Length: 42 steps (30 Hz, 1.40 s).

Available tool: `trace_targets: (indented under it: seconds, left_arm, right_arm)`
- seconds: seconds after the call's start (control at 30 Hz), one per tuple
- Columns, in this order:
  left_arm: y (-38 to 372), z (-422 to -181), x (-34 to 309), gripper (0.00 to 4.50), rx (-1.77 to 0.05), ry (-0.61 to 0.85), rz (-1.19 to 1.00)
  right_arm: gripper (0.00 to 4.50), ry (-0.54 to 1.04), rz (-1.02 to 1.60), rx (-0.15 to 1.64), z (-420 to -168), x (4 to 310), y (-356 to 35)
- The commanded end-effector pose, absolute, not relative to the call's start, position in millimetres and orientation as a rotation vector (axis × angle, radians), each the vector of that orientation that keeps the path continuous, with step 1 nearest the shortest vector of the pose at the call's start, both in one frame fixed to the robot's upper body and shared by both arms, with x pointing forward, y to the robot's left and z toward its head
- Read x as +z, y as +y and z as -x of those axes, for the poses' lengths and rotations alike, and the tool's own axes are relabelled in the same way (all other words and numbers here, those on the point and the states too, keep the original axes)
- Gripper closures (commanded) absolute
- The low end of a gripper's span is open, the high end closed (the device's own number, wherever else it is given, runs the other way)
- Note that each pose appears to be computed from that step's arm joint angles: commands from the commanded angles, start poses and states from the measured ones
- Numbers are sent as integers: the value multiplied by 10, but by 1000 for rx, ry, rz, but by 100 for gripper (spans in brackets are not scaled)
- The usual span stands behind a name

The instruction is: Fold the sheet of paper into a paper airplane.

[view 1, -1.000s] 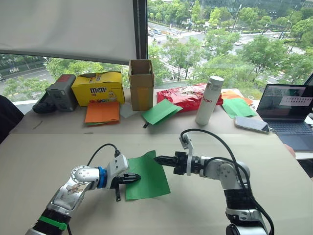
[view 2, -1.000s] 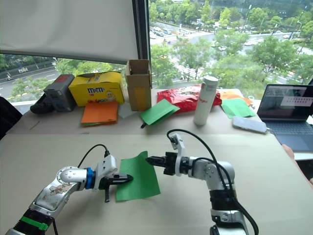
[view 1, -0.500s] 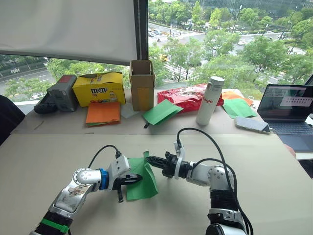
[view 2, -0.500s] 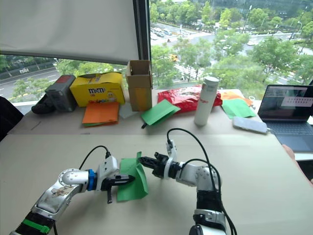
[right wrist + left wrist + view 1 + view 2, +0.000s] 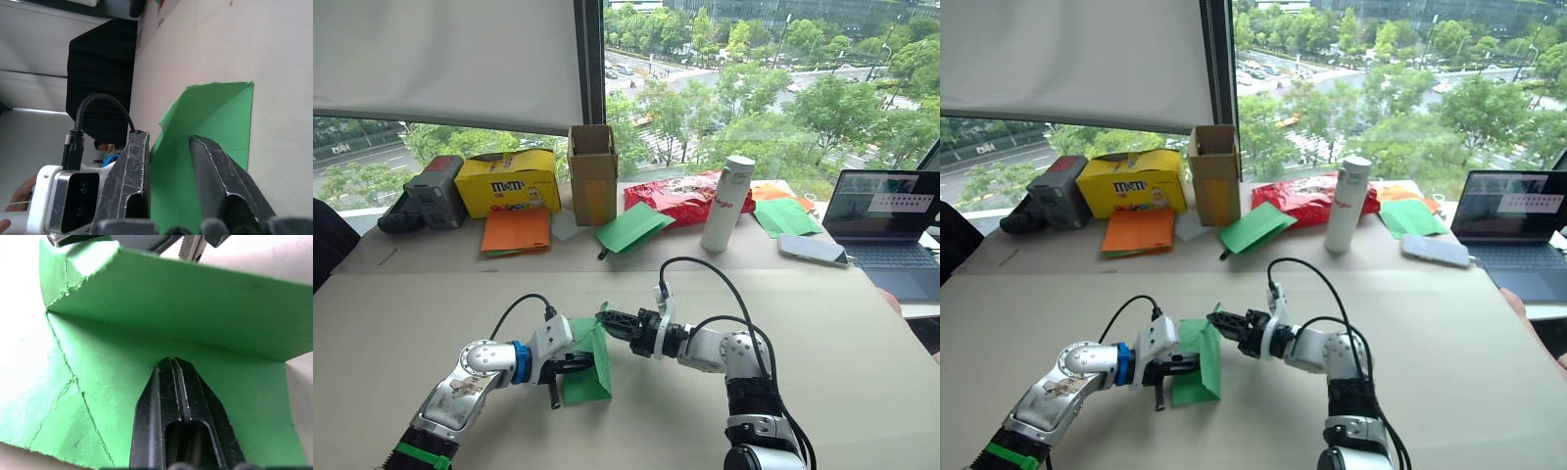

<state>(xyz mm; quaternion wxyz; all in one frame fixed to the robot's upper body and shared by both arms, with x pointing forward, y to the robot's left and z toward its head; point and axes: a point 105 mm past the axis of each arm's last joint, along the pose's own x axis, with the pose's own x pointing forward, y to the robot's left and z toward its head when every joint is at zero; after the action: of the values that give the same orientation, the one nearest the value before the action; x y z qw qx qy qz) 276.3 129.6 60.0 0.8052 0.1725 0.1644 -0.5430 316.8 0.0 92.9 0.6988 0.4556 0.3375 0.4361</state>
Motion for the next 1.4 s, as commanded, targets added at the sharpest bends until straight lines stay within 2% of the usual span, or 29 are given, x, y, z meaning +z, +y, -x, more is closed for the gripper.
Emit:
trace_targets:
  seconds: [0.03, 0.07, 0.27, 0.43, 0.53, 0.7, 0.83, 0.87, 0.9, 1.13, 1.4]
  left_arm:
    - [1323, -2685, 406, 450, -1177, 446, -366]
    - [1319, -2688, 407, 450, -1179, 446, -366]
    - [1318, -2695, 411, 450, -1186, 446, -368]
    - [1331, -2696, 415, 450, -1187, 446, -369]
    - [1342, -2693, 412, 450, -1189, 448, -370]
    - [1350, -2694, 414, 450, -1194, 450, -372]
    - [1351, -2691, 415, 450, -1198, 452, -375]
    - [1352, -2691, 417, 450, -1199, 452, -375]
    - [1353, -2691, 418, 450, -1200, 452, -375]
    - [1342, -2700, 423, 450, -1210, 450, -377]
    - [1367, -2702, 444, 450, -1206, 446, -380]
  right_arm:
    - [148, 672, -1011, 1059, -3183, 1200, 23]
    - [116, 663, -1014, 1051, -3203, 1212, -24]
    - [116, 543, -922, 1053, -3283, 1435, -360]
    - [116, 385, -582, 1073, -3286, 1672, -669]
    - [116, 340, -211, 1074, -3249, 1541, -788]
    - [268, 274, 510, 1150, -3162, 1110, -991]
    - [412, 207, 733, 1260, -3030, 901, -982]
    - [442, 194, 765, 1290, -2990, 865, -966]
    - [447, 181, 774, 1309, -2962, 845, -945]
    - [447, 115, 677, 1379, -2900, 794, -655]
    - [447, -11, 363, 1410, -2930, 1194, -293]
